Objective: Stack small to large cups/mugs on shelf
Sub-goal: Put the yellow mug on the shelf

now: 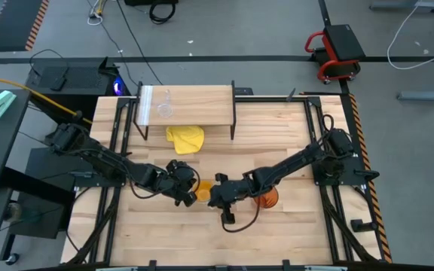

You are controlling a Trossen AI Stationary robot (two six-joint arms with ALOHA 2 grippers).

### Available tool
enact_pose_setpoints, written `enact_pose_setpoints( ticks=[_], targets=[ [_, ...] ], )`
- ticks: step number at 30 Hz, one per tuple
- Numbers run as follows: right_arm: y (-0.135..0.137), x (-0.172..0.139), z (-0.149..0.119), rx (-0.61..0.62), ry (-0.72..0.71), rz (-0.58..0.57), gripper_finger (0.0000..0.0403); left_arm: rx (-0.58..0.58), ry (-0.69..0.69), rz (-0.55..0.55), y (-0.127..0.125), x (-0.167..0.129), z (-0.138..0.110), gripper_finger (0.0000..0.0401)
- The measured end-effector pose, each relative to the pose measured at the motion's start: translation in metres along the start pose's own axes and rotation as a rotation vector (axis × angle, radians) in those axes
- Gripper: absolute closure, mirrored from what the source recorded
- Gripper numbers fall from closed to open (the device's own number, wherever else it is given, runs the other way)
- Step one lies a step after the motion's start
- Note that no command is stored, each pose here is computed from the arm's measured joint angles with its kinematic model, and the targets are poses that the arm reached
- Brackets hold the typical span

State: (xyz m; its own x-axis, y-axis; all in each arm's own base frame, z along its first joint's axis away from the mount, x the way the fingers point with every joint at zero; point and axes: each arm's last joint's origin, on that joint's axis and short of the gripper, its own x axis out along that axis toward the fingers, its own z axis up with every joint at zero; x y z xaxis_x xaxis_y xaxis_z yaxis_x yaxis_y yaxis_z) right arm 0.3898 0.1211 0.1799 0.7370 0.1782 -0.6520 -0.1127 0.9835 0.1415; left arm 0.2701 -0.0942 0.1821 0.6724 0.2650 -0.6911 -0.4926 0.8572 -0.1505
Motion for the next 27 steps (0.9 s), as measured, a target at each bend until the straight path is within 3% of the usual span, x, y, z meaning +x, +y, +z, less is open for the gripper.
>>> enact_pose_setpoints(
  ticks=[27],
  targets=[
    [-0.020,-0.002,-0.005,0.037,0.098,-0.067,0.0400,0.000,0.027,-0.045,-0.015,-0.015,-0.020,0.0384]
  ],
)
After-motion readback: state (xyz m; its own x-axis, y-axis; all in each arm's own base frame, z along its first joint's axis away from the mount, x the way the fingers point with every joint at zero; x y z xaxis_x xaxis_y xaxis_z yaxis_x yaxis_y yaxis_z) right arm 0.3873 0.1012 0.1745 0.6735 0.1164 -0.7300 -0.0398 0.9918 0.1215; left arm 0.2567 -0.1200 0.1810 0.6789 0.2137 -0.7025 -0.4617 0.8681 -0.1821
